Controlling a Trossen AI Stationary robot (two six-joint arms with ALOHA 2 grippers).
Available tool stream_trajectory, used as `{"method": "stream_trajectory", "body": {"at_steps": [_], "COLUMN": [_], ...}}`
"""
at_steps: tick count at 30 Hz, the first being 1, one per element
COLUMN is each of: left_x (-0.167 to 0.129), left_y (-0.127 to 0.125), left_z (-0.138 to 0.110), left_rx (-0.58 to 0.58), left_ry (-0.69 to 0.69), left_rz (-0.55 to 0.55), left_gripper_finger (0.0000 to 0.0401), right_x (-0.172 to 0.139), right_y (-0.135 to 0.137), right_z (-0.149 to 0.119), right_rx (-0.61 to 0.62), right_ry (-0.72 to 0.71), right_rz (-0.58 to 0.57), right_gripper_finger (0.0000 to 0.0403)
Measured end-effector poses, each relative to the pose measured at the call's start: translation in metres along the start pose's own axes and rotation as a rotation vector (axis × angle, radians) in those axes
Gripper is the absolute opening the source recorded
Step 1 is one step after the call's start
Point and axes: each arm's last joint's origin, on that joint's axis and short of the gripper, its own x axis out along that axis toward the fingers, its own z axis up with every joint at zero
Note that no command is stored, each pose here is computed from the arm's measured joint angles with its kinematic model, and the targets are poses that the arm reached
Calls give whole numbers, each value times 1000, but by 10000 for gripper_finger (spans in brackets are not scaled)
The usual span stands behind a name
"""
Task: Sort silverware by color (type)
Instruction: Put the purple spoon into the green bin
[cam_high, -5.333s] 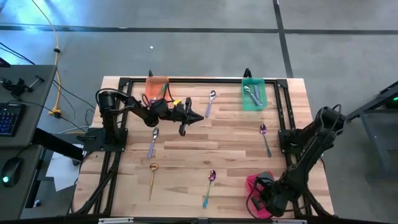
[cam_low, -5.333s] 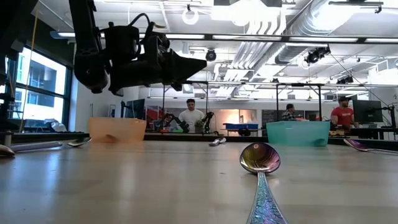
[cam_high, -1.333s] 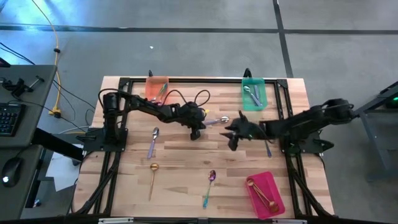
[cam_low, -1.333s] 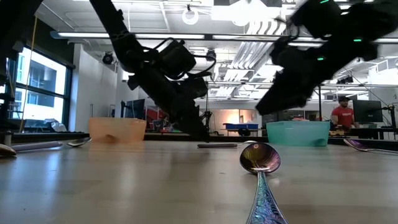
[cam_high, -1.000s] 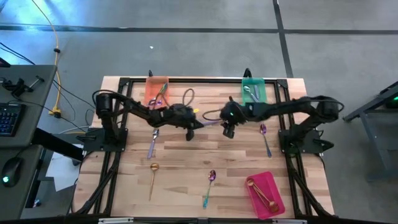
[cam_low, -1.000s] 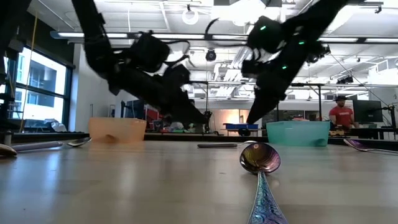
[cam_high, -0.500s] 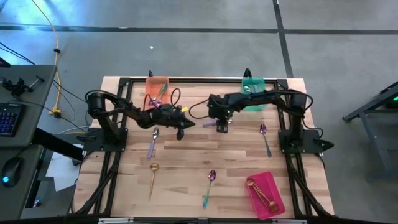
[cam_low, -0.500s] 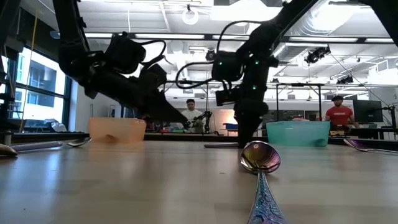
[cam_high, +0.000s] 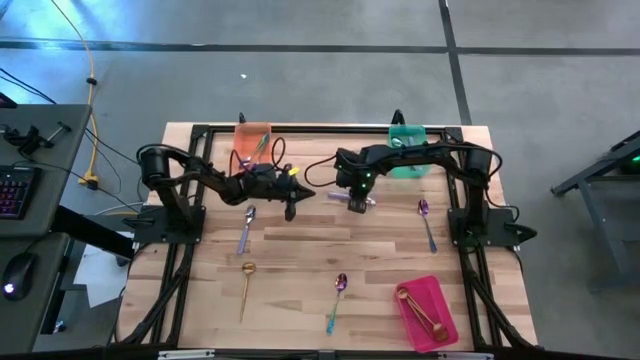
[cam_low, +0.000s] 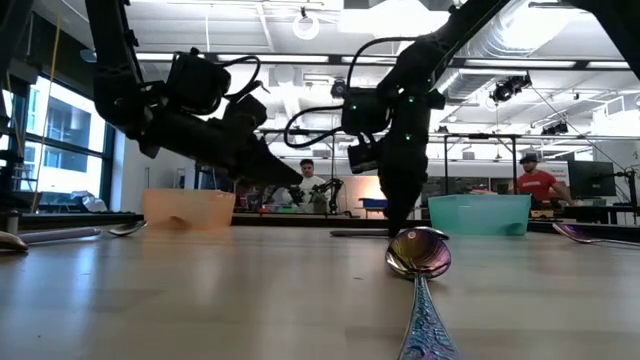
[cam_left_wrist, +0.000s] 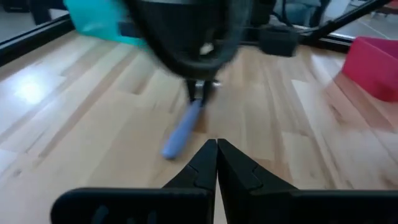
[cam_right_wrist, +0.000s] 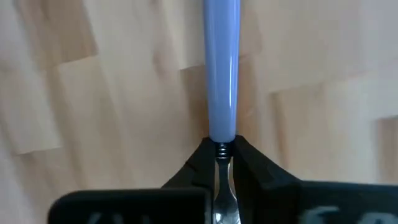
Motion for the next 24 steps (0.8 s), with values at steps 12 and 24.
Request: {"method": "stream_trajectory", "body": {"at_steps": [12,24], "left_x": [-1,1], "left_y": [4,-4], "left_z": [2,1], "left_rx": [-19,-10], "left_ry": [-20,-16], "left_rz": [12,-16], "left_gripper_finger": [3,3], "right_x": [-63,-158], "right_y": [17,-18], "right_z": [-16,-71], "right_rx": [136,434], "right_ry": [-71,-186], "right_rz": [82,-269], "right_gripper_finger": [5,5]}}
